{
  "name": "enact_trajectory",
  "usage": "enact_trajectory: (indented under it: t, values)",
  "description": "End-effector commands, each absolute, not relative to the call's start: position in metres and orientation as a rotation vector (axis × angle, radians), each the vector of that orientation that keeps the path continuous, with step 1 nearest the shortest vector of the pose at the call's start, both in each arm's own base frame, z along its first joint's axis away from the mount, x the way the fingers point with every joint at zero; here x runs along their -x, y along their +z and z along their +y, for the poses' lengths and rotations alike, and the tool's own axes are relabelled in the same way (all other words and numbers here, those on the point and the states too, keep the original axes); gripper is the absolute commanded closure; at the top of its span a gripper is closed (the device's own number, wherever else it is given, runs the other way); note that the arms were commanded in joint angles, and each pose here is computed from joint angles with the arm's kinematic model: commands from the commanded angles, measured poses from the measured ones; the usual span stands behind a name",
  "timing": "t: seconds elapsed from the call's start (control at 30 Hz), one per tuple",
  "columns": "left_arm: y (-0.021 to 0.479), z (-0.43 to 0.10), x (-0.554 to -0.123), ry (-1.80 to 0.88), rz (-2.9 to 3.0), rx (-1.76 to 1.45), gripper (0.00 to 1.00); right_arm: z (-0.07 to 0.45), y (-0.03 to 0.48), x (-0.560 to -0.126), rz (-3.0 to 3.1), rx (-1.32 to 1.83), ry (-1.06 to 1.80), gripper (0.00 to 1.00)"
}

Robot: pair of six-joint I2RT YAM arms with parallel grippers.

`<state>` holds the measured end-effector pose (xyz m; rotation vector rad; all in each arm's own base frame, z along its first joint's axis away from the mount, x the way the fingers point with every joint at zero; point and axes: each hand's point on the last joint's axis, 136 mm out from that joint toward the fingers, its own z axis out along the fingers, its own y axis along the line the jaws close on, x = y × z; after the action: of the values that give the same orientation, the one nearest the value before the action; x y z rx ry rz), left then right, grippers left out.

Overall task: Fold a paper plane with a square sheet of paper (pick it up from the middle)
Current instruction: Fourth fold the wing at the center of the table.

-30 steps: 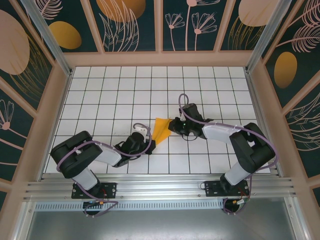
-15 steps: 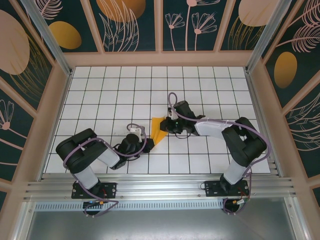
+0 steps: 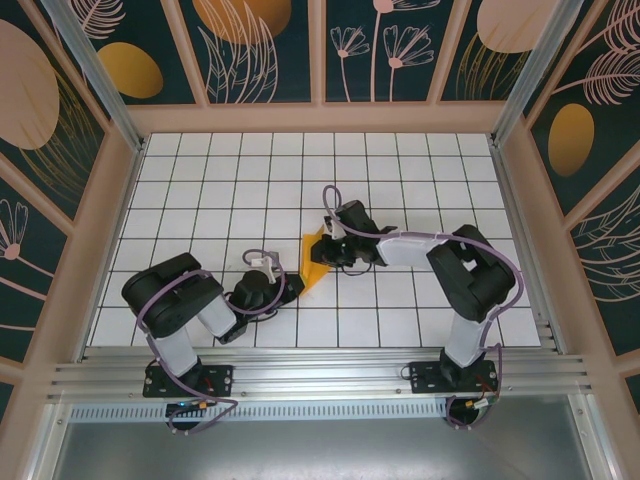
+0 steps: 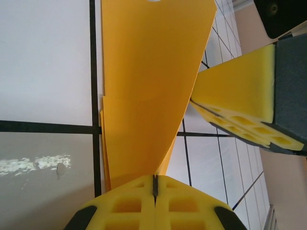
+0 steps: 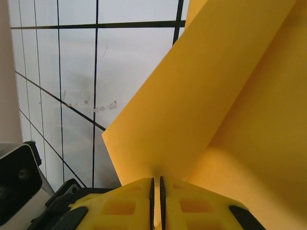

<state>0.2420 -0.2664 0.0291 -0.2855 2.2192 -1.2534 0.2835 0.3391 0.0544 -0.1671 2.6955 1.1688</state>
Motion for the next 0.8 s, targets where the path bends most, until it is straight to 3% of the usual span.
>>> enact_trajectory:
  t: [0.0,0.43,0.77]
  values:
    - [-0.006,-0.256,-0.229,-1.184,2.365,0.361,0.99,0.351,0.059,-0.283,2.684,0.235,1.198,0.85]
    - [-0.025,-0.249,-0.228,-1.058,2.475,0.428,0.97,0.360,0.043,-0.291,2.716,0.236,1.179,0.85]
    - [-0.024,-0.242,-0.228,-1.012,2.482,0.451,0.82,0.354,0.031,-0.298,2.739,0.179,1.097,0.86]
